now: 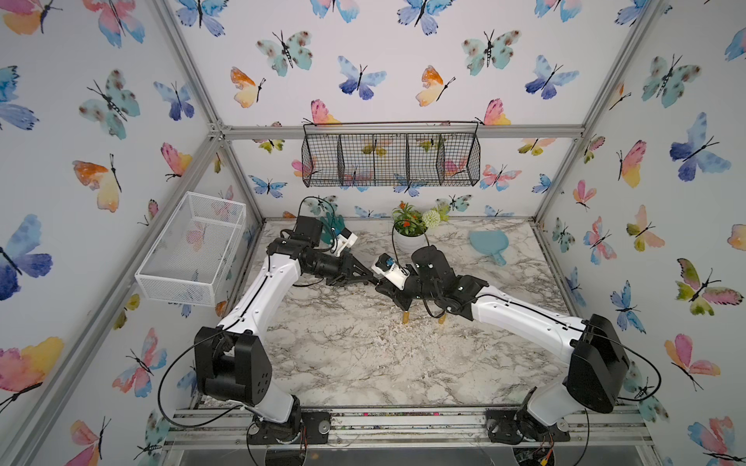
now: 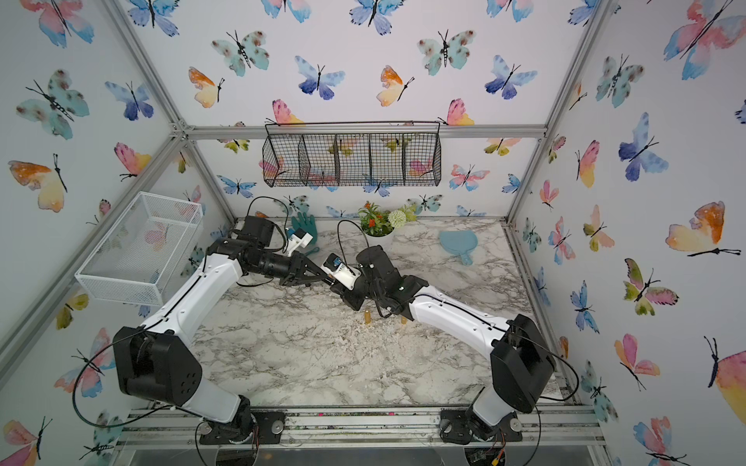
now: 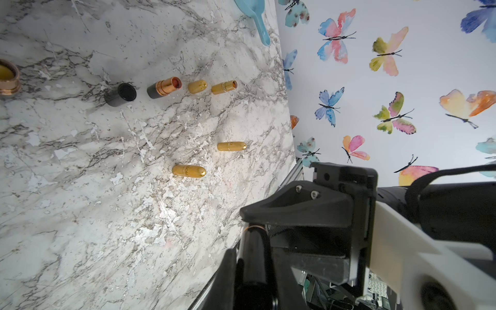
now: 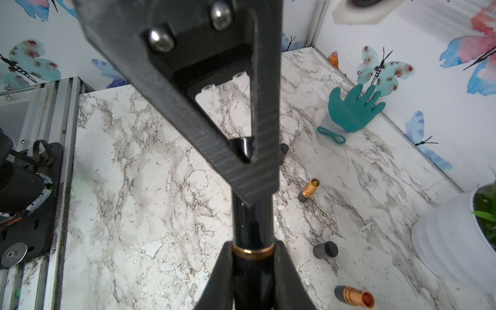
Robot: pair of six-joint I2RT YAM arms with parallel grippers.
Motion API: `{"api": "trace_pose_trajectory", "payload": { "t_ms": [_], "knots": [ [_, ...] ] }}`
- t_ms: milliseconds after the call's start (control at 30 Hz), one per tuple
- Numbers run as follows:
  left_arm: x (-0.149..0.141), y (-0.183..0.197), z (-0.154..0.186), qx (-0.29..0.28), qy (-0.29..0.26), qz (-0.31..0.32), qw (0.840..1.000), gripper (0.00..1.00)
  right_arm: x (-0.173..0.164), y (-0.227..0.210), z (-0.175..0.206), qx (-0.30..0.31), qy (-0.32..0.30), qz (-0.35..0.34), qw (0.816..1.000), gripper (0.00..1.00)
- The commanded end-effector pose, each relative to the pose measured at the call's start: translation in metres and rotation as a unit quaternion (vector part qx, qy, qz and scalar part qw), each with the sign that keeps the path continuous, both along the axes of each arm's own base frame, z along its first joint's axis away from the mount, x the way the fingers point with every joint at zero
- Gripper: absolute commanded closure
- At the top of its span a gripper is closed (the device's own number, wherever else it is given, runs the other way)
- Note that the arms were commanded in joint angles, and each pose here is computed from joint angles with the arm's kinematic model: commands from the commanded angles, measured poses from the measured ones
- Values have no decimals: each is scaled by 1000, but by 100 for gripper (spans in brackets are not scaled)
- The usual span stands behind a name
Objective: Open the lipstick cap
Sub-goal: Open the cover of the lipstick, then place the cover at the center of the board.
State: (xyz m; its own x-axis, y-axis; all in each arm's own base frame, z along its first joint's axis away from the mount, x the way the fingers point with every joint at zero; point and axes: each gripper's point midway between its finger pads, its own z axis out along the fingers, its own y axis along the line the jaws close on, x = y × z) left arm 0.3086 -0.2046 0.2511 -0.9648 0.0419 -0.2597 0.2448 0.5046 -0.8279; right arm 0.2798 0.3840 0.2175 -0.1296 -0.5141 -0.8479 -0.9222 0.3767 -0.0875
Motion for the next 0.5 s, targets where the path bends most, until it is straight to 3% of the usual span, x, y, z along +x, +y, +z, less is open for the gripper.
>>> {"api": "trace_pose_trajectory", "payload": {
  "t_ms": [0, 300, 467],
  "knots": [
    [37, 68, 2, 53, -43, 124, 990, 100, 1, -88, -72, -159, 78, -121, 977, 98],
    [41, 75, 2, 59, -50, 138, 987, 100, -1, -90, -61, -148, 70, -124, 979, 98],
    [36, 90, -51, 197, -41, 171, 965, 100, 1, -76, -33, -100, 53, -107, 988, 98]
  ]
}}
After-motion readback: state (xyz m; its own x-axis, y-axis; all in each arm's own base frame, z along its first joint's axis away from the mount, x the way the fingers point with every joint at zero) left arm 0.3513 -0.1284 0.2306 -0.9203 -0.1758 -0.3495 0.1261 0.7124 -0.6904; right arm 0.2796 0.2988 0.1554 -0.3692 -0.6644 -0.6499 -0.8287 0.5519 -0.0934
